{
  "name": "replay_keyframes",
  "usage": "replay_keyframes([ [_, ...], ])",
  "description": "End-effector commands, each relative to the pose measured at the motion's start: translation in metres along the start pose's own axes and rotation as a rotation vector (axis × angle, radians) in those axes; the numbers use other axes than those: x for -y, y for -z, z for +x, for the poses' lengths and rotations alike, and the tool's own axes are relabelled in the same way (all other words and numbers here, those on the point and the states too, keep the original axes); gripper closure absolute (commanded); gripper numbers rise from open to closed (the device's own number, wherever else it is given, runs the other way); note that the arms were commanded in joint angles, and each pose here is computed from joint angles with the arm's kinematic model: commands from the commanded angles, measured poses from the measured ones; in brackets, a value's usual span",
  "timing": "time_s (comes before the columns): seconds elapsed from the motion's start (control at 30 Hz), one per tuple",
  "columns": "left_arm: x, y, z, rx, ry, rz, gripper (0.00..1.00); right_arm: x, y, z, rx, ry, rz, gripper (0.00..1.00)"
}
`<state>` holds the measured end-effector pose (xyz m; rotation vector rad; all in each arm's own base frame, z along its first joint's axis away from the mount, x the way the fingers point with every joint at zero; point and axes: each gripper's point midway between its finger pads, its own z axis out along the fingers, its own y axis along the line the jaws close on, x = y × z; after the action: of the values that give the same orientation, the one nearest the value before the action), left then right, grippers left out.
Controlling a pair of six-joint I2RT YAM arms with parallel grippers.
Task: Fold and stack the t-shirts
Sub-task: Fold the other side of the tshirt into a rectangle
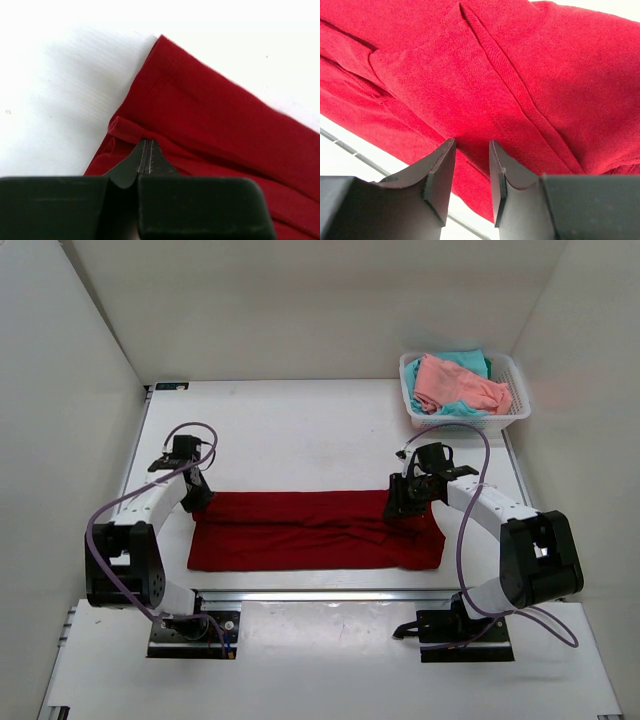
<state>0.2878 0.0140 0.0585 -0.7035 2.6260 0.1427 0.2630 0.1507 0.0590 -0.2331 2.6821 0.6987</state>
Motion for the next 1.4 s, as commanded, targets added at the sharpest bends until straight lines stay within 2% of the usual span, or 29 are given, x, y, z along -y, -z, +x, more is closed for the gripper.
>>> replay_keyframes([
  [0.0, -0.005, 0.009, 0.013, -0.012, -0.014, 0.017, 1.00, -0.007, 0.005, -0.005, 0.035, 0.025, -0.017, 0.69],
  [0.23, -0.020, 0.007, 0.039, -0.050, -0.026, -0.012, 1.00, -0.006, 0.007, -0.004, 0.037, 0.024, -0.012, 0.69],
  [0.43, -0.027, 0.005, 0.049, -0.070, -0.035, -0.039, 1.00, -0.004, 0.018, -0.028, 0.136, 0.022, 0.012, 0.66],
  [0.73, -0.036, 0.004, 0.055, -0.085, -0.040, -0.081, 1.00, 0.006, 0.001, -0.019, 0.094, 0.027, 0.050, 0.69],
  [1.0, -0.035, 0.003, 0.055, -0.092, -0.051, -0.079, 1.00, 0.021, 0.003, -0.049, 0.181, 0.048, 0.111, 0.63],
  [1.23, -0.036, 0.002, 0.054, -0.096, -0.052, -0.078, 1.00, 0.032, -0.012, -0.054, 0.141, 0.077, 0.146, 0.58],
  [1.3, -0.036, 0.003, 0.054, -0.092, -0.052, -0.076, 1.00, 0.031, -0.015, -0.052, 0.123, 0.081, 0.146, 0.59],
  [1.37, -0.036, 0.003, 0.054, -0.090, -0.047, -0.074, 1.00, 0.031, -0.018, -0.048, 0.101, 0.083, 0.148, 0.70],
])
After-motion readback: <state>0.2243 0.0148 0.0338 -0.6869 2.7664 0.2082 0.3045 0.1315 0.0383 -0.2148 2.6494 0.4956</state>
